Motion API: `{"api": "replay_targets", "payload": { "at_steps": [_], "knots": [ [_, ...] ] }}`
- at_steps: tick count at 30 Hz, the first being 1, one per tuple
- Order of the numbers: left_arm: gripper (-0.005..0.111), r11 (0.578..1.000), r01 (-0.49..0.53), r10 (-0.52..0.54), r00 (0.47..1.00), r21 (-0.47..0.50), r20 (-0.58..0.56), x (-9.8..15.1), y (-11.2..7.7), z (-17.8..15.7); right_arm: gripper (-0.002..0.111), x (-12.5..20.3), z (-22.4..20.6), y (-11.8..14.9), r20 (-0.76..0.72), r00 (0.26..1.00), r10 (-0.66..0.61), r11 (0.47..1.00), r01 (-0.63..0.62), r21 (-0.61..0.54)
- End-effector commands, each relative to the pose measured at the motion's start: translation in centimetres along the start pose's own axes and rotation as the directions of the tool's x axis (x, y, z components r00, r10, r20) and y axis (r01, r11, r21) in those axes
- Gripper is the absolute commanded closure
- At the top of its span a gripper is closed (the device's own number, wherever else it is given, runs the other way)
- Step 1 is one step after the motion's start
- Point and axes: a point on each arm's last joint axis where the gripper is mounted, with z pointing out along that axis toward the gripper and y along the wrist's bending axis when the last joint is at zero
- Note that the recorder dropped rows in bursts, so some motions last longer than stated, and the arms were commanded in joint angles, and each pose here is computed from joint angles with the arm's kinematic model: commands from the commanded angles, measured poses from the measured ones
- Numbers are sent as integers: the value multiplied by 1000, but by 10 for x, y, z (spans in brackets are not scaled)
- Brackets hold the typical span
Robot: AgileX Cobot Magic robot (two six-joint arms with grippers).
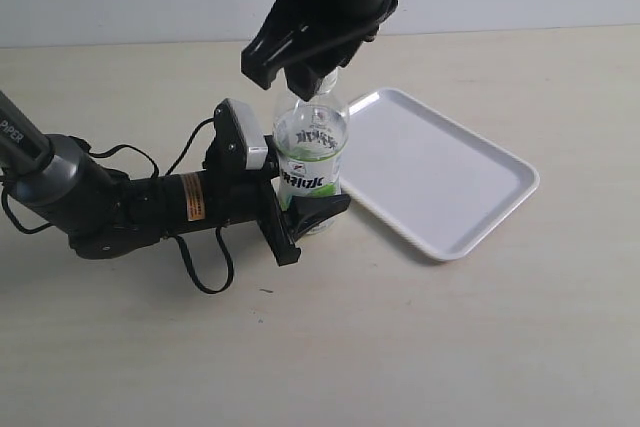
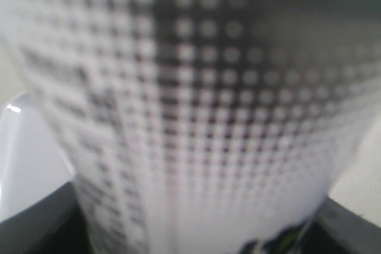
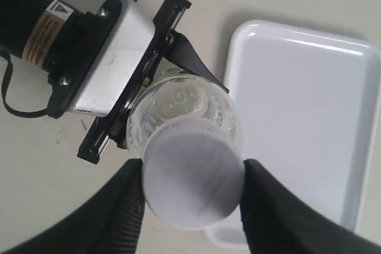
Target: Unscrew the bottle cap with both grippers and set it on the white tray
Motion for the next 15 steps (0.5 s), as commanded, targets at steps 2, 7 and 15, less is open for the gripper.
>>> {"api": "replay_targets", "payload": {
  "at_steps": [2,7,15],
  "knots": [
    [105,1000,-14,14,1000,9,-6,-2,0,0,108,0,-2,0,7,983,-182,983,182,12],
    [105,1000,-11,11,1000,9,-6,-2,0,0,108,0,-2,0,6,964,-266,964,266,12],
    [105,1000,-10,10,1000,8,-15,-2,0,0,108,0,-2,0,2,903,-429,903,429,15]
  ]
}}
